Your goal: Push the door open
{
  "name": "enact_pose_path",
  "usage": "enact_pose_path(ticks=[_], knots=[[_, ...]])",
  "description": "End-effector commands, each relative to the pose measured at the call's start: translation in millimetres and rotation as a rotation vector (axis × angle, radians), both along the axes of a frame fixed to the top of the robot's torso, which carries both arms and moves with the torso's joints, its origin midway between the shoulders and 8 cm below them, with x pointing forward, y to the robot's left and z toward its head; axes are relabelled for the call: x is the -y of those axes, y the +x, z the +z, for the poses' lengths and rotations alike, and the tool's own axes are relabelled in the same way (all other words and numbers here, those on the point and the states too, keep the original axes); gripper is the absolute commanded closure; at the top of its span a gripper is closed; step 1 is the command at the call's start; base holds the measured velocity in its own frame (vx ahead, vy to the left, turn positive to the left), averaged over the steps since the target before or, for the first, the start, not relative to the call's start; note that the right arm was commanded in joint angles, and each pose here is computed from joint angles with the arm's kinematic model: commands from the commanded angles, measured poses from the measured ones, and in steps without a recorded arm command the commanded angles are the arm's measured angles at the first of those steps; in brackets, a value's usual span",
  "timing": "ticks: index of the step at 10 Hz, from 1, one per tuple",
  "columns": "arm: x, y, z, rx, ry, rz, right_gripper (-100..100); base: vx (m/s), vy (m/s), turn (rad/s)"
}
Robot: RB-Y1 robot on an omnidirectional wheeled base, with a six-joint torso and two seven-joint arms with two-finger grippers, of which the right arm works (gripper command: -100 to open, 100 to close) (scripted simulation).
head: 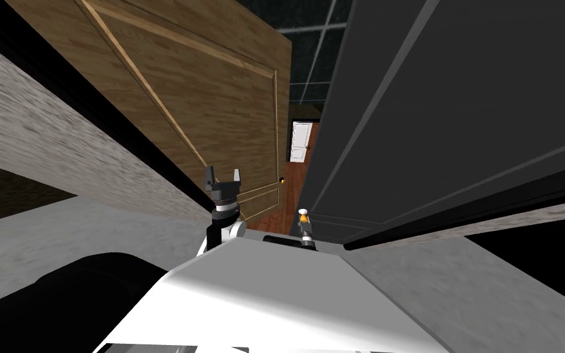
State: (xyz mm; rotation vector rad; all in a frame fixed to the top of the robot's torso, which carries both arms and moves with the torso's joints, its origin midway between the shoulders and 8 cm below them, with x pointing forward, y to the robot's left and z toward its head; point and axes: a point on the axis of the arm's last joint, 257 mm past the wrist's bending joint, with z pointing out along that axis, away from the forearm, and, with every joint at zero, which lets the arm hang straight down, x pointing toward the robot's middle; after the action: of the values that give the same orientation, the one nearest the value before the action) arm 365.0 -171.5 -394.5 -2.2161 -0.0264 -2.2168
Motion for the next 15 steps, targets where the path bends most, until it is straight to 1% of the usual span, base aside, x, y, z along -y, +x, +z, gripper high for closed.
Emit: enact_pose_path(ticks=[1, 3, 5, 9, 10, 11, 12, 13, 14, 15], knots=[[11.0, 8.1, 8.7, 0.020, 0.000, -0.033, 100, 0.043, -0.007, 0.192], [27.9, 12.9, 11.1, 0.027, -0.003, -0.082, 100, 0.050, 0.010, 0.142], [49.0, 17.5, 14.0, 0.036, -0.006, -0.142, 100, 0.076, -0.005, 0.221], [95.2, 22.2, 19.2, 0.051, -0.010, -0.279, 100, 0.084, -0.014, 0.219], [98.6, 22.4, 19.7, 0.052, -0.012, -0.286, 100, 0.058, -0.026, 0.069], [112.2, 22.3, 21.0, 0.055, -0.013, -0.326, 100, 0.050, 0.000, 0.115], [112.2, 22.3, 21.0, 0.055, -0.013, -0.326, 100, 0.035, 0.000, 0.065], [124.6, 21.6, 22.0, 0.058, -0.014, -0.364, 100, 0.029, -0.002, 0.147], [126.0, 21.5, 22.2, 0.059, -0.014, -0.367, 100, 0.033, -0.008, 0.072], [138.1, 20.2, 22.9, 0.061, -0.015, -0.405, 100, 0.051, -0.007, 0.137]])
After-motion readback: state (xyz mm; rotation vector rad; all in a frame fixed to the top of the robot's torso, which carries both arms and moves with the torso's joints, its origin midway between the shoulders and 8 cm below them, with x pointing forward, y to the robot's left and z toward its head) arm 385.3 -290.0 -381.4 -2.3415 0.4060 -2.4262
